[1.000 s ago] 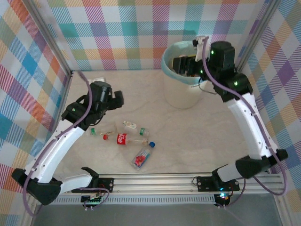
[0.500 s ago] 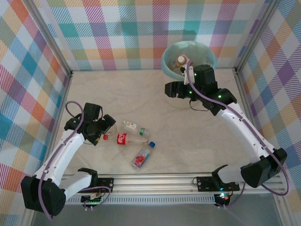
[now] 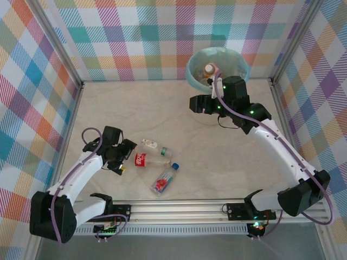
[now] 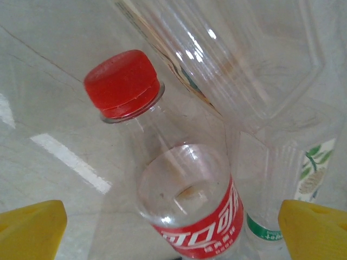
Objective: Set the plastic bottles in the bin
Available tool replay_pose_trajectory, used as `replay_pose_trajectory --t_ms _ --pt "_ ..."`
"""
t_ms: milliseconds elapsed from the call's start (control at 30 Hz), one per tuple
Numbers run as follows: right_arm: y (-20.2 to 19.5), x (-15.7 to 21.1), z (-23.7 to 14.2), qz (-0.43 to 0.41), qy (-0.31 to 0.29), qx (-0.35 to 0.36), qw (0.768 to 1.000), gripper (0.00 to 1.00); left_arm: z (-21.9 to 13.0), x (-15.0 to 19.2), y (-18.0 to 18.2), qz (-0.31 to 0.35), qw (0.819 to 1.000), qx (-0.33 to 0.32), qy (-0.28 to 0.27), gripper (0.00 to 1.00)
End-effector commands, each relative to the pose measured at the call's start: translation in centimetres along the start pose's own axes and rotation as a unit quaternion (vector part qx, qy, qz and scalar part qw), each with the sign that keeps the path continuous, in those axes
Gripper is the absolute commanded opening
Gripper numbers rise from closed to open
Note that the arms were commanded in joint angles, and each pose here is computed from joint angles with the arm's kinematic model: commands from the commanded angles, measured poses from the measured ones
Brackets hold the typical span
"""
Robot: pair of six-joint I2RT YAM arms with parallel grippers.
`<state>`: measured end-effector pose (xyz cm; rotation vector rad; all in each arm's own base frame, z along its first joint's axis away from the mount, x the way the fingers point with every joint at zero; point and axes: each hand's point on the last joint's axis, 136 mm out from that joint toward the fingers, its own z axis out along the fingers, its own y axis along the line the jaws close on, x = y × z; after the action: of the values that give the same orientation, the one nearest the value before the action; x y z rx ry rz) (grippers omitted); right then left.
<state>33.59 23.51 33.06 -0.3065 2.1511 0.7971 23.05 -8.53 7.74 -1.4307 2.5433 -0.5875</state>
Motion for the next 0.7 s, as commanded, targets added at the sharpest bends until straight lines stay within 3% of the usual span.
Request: replay_pose_trajectory --t_ms 0,367,667 --pt "0.2 0.0 0.5 0.000 -0.001 -0.006 1.000 0.71 1.2 1.0 -0.8 -0.003 1.000 0.011 0.021 1.00" --pt "-0.5 0.6 0.6 -0.005 0.005 0.007 1.000 0.73 3.9 1.6 -0.1 -0.022 0.999 -0.003 0.034 0.89" --pt "-0.7 0.8 0.6 -0.008 0.010 0.011 1.000 0.73 3.5 1.2 -0.1 -0.030 0.999 0.004 0.021 0.69"
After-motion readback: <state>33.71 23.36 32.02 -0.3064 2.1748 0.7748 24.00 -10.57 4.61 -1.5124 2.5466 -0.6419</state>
